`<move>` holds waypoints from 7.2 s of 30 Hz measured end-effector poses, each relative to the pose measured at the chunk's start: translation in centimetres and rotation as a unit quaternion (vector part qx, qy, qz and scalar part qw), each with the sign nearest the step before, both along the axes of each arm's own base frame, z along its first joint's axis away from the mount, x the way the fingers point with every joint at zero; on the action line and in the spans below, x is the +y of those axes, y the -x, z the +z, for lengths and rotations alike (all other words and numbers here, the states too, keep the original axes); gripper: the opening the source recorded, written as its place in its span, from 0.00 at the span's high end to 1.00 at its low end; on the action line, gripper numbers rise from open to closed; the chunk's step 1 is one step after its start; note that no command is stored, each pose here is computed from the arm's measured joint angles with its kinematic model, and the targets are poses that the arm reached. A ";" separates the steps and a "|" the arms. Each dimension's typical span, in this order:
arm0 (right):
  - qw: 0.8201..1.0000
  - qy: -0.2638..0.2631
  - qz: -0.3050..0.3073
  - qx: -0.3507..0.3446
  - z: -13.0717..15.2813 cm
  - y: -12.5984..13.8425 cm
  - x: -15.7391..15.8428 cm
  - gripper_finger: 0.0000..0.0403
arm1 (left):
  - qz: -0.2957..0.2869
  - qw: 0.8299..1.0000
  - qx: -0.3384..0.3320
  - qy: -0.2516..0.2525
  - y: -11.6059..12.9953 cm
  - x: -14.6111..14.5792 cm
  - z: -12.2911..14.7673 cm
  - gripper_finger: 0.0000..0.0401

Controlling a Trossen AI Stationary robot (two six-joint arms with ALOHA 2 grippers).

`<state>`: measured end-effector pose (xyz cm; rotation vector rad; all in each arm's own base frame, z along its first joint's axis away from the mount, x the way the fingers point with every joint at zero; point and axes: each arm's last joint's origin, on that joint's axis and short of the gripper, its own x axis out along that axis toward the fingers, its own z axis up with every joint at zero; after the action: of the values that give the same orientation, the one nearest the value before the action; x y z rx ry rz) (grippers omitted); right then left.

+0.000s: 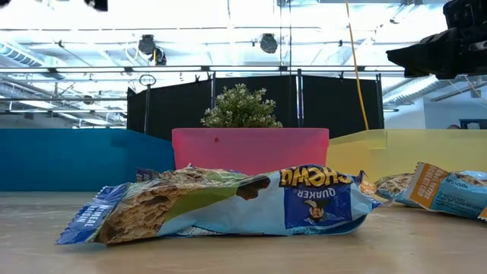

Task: Pick and place Granola Bars by type
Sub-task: Put the right yellow granola bar into the red bin, then put the bottom yellow granola bar into the red bin

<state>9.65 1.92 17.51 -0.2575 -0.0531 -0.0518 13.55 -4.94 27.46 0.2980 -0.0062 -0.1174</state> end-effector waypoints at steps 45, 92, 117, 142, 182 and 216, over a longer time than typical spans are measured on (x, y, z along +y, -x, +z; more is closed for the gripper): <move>0.761 -0.141 -0.237 0.587 14.4 -15.9 13.5 1.00 | 0.039 0.997 0.066 0.005 1.9 1.7 -12.0 0.94; 0.574 -0.342 -0.412 0.619 -0.2 -10.3 25.3 0.36 | 0.029 0.992 0.010 -0.125 1.8 1.7 -11.0 0.94; 0.573 -0.406 -0.328 0.632 -5.8 -5.3 19.2 0.76 | 0.030 0.997 0.015 -0.069 1.8 1.7 -11.1 0.94; 0.751 -0.416 -0.155 0.489 4.1 -12.9 14.7 0.82 | 0.031 0.998 0.034 -0.035 1.9 1.7 -11.4 0.94; 0.737 -0.048 -0.102 0.666 0.4 -32.0 -5.6 0.86 | 0.080 0.991 0.048 -0.096 1.9 2.0 -11.7 0.94; 0.726 -0.165 -0.223 0.629 14.4 -22.5 2.9 0.58 | 0.081 0.993 0.045 -0.076 1.9 2.0 -11.6 0.94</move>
<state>32.16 4.86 31.95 0.1056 1.3917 -0.3568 11.65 -2.96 15.84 0.4438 0.1162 0.0297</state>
